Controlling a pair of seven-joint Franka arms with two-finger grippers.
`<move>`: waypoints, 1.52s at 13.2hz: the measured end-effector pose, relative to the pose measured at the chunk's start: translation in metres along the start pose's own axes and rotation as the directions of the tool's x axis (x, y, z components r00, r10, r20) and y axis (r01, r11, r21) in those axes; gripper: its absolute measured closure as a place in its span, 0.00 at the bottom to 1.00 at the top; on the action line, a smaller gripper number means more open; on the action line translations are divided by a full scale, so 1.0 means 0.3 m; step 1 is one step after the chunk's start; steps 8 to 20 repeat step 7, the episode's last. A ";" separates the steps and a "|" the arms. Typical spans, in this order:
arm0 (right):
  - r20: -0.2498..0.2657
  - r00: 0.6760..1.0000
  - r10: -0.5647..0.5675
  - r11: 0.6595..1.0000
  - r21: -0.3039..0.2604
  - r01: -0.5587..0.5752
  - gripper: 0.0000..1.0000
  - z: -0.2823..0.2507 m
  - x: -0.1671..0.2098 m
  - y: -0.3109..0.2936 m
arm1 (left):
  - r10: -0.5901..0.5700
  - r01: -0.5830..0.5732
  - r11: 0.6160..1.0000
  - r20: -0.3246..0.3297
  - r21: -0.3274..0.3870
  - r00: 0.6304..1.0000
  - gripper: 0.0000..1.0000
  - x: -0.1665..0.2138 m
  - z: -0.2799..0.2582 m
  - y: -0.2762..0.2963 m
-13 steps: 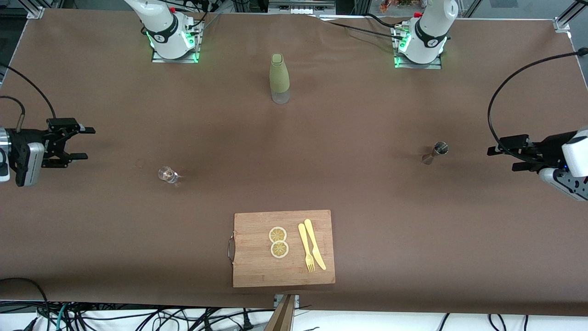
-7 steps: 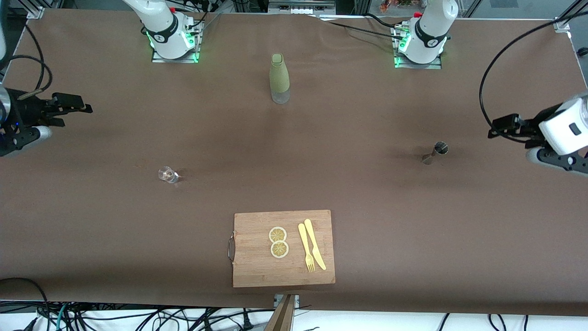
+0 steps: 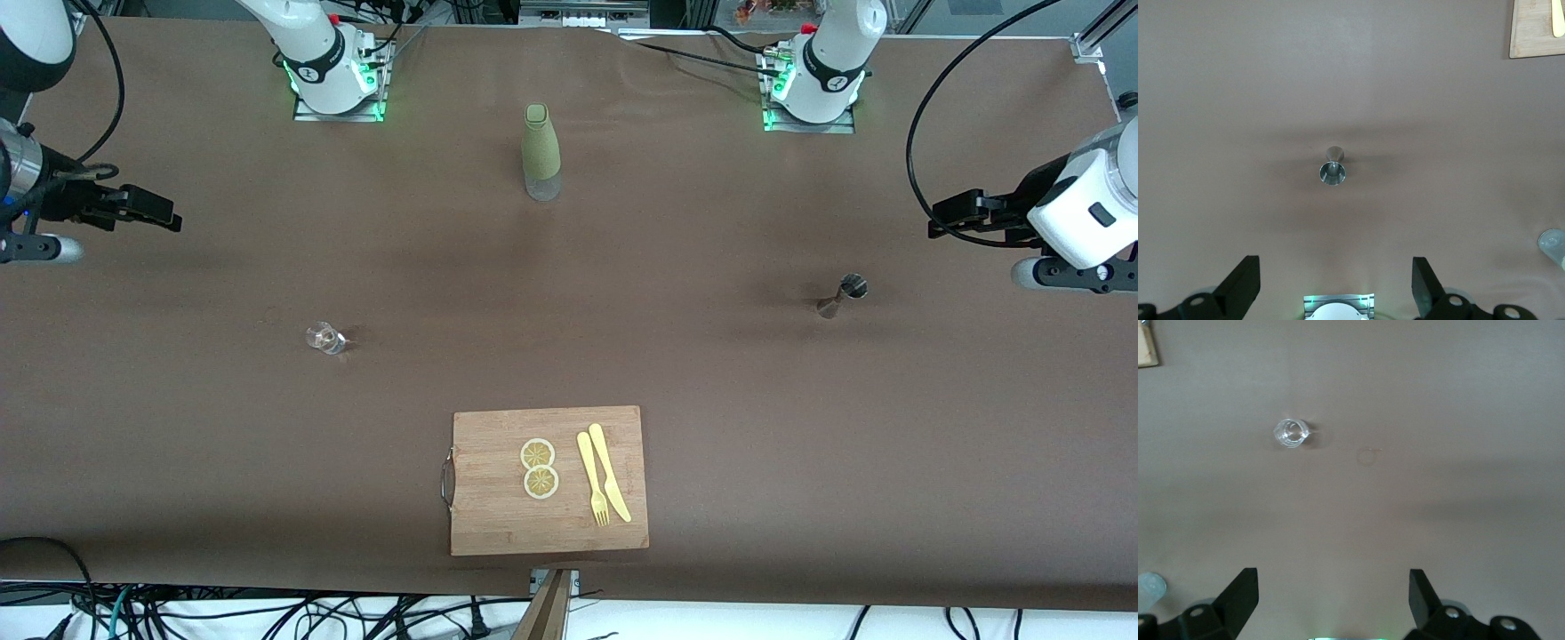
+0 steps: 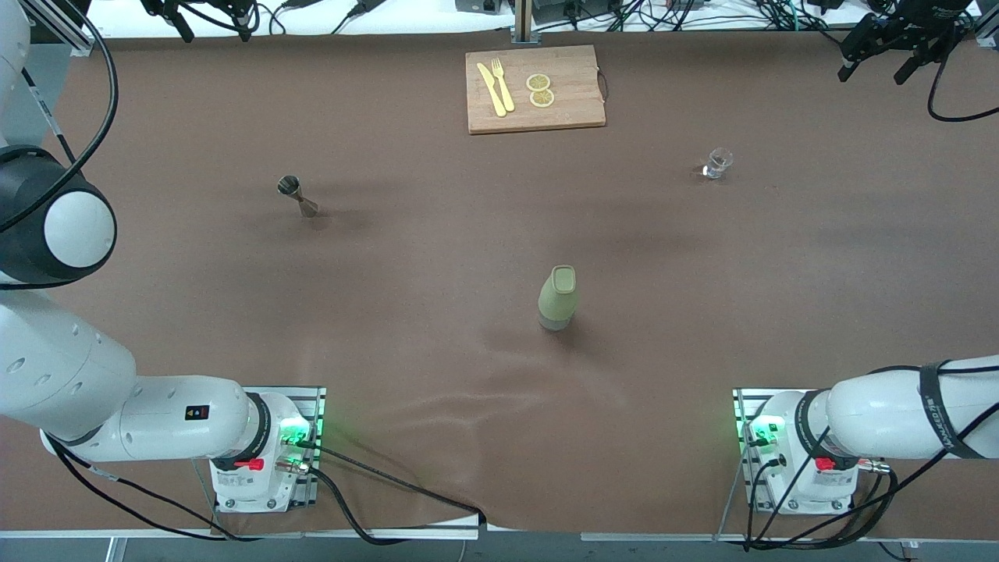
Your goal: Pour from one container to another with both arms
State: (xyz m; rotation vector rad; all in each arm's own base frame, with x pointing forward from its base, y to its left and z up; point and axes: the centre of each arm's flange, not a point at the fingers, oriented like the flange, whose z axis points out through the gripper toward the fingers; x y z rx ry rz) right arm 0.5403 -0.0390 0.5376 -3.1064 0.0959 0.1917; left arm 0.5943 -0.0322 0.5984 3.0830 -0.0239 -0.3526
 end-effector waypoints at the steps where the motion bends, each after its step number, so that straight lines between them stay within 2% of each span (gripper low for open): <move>1: -0.015 1.000 0.003 1.000 -0.011 -0.003 0.00 -0.014 -0.011 0.003 | -0.010 0.010 1.000 -0.013 -0.003 1.000 0.00 0.006 -0.004 -0.020; 4: -0.041 0.999 0.000 1.000 -0.026 -0.001 0.00 -0.034 -0.011 0.005 | -0.023 0.022 1.000 -0.091 -0.011 0.996 0.00 0.047 -0.017 -0.045; 20: -0.044 0.999 -0.008 0.999 -0.034 0.007 0.00 -0.046 0.001 -0.014 | -0.024 0.023 1.000 -0.097 -0.011 0.995 0.00 0.054 -0.014 -0.046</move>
